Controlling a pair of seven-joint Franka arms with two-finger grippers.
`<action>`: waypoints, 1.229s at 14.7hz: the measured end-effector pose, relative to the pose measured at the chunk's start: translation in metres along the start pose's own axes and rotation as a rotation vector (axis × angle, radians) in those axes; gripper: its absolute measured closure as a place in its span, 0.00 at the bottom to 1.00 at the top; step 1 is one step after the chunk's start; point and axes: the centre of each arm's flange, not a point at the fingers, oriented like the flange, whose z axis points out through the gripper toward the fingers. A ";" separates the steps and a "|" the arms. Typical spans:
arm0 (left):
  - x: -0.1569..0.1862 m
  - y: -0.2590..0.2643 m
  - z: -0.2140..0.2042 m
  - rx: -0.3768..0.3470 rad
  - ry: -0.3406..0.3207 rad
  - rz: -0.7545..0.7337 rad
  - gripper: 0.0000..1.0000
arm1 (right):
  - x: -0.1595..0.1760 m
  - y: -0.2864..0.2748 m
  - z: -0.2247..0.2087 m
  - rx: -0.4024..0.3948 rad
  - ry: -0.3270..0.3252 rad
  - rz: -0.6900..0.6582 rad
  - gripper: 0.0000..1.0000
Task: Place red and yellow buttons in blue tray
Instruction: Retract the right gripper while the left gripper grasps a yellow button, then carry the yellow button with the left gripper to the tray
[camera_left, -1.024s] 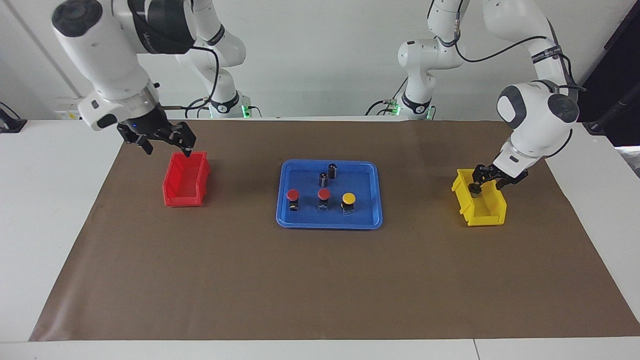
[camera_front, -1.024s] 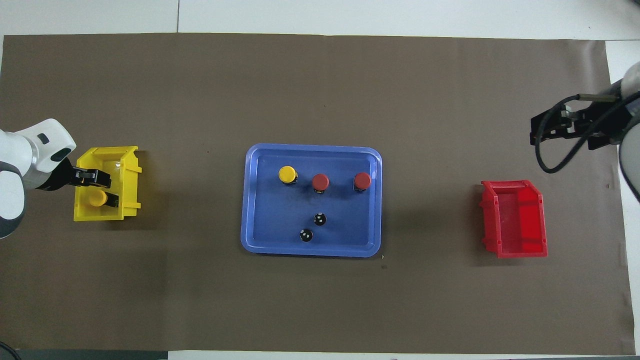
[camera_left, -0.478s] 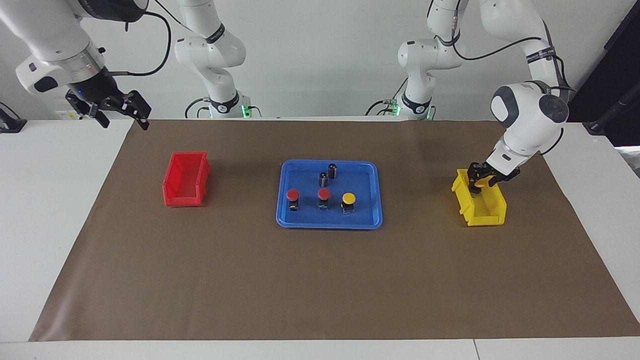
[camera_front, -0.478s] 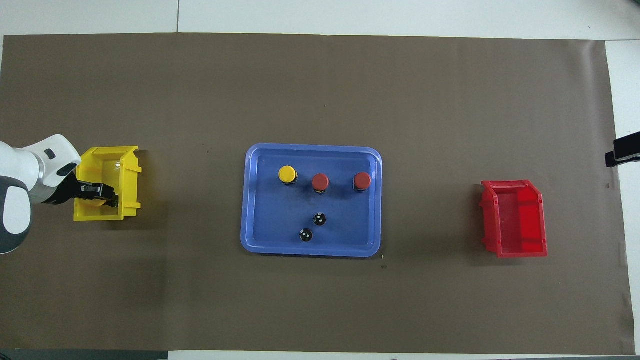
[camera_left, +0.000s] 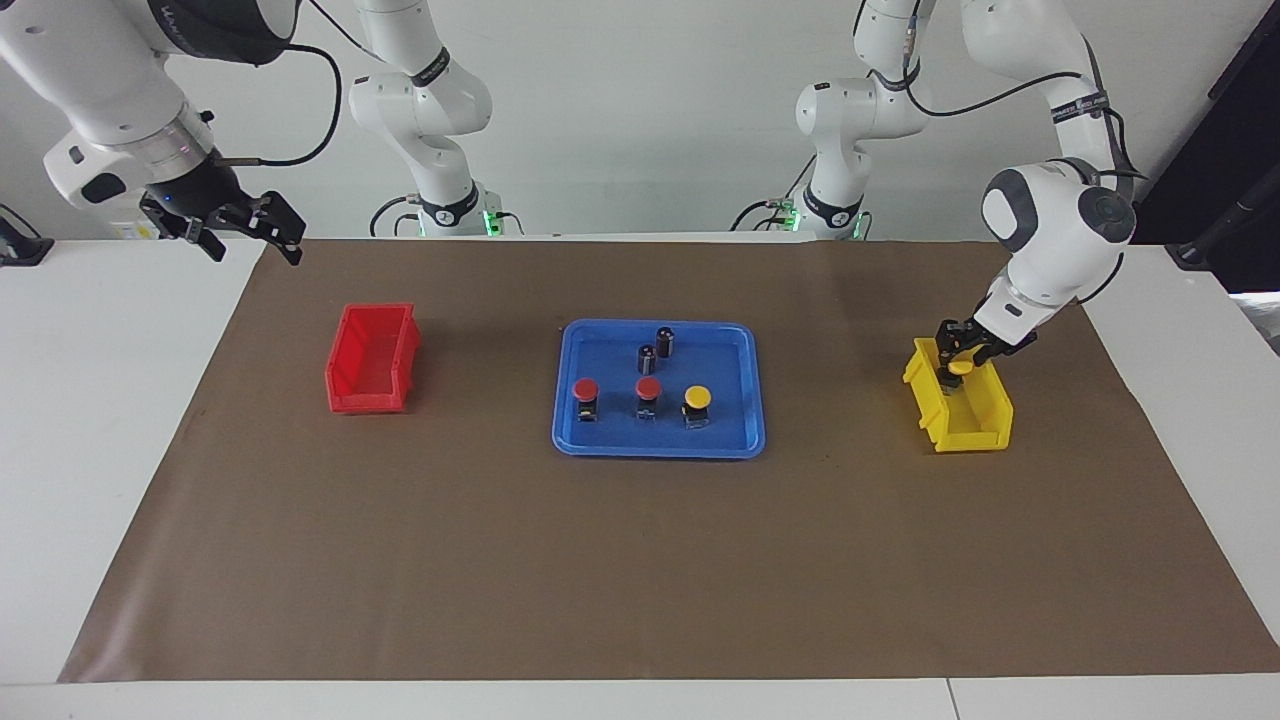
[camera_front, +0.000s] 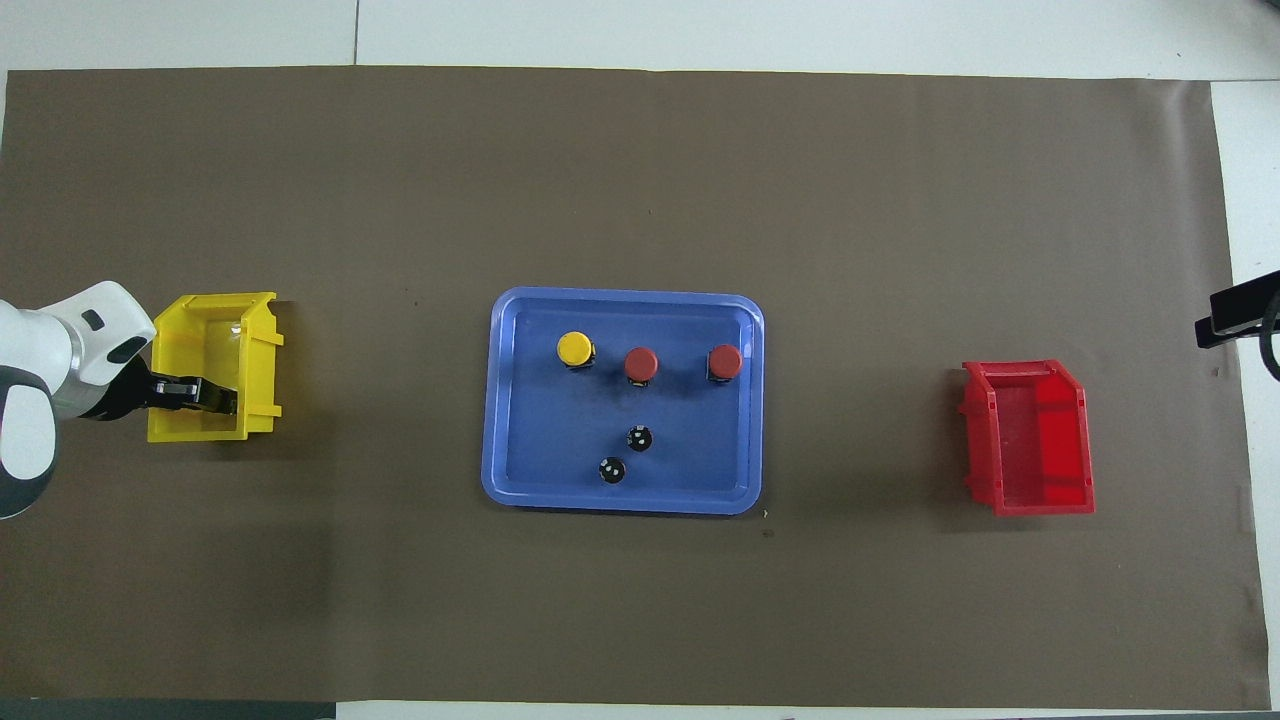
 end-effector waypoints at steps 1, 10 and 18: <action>0.000 0.001 0.000 0.001 0.003 -0.004 0.48 | 0.000 0.000 0.000 0.000 0.000 -0.001 0.00; 0.035 0.020 -0.101 0.048 0.049 0.045 0.59 | 0.000 0.003 -0.001 -0.014 0.007 0.005 0.00; 0.042 0.266 -0.128 -0.017 0.066 -0.137 0.59 | 0.000 0.001 -0.001 -0.014 0.007 0.001 0.00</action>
